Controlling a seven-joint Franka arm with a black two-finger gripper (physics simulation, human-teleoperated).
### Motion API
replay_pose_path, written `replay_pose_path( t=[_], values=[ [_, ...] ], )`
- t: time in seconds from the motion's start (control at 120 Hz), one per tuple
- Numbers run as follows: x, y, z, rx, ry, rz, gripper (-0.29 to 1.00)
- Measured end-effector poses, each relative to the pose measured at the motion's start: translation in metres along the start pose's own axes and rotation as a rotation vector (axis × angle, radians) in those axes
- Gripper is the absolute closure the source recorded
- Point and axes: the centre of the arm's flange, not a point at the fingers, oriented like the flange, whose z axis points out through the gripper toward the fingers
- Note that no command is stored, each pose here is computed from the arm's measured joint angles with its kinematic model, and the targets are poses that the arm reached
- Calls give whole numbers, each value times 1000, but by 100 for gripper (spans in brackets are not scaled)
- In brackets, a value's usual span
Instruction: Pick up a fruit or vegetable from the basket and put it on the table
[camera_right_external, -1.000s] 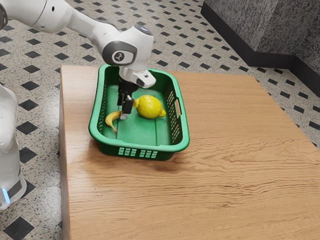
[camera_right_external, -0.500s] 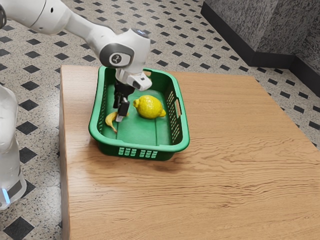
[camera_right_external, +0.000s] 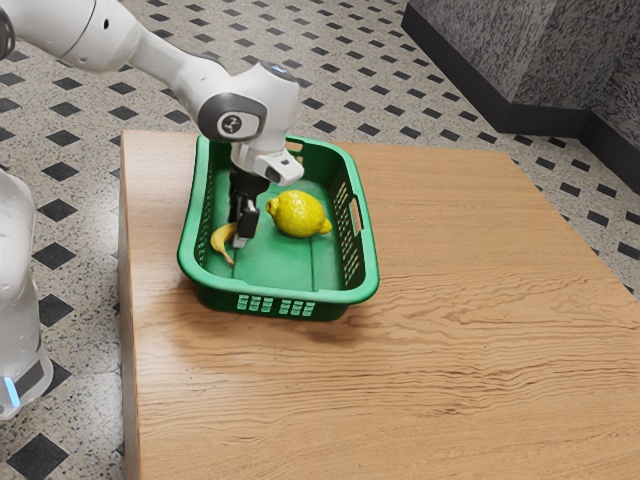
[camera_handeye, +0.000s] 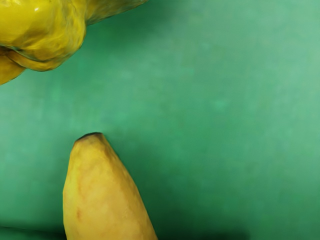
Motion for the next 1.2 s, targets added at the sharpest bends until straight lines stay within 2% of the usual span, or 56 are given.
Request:
replay_pose_path(
  t=[0.258, 0.417, 0.8, 1.017, 1.2],
  values=[
    [0, 0, 0, -16, 6, -17, 42],
    [0, 0, 0, -18, 6, -28, 52],
    [4, 1, -13, -20, 35, -61, 55],
    [15, 3, -45, -4, 98, -65, 55],
    [35, 29, -99, 36, 191, -17, 55]
  ],
)
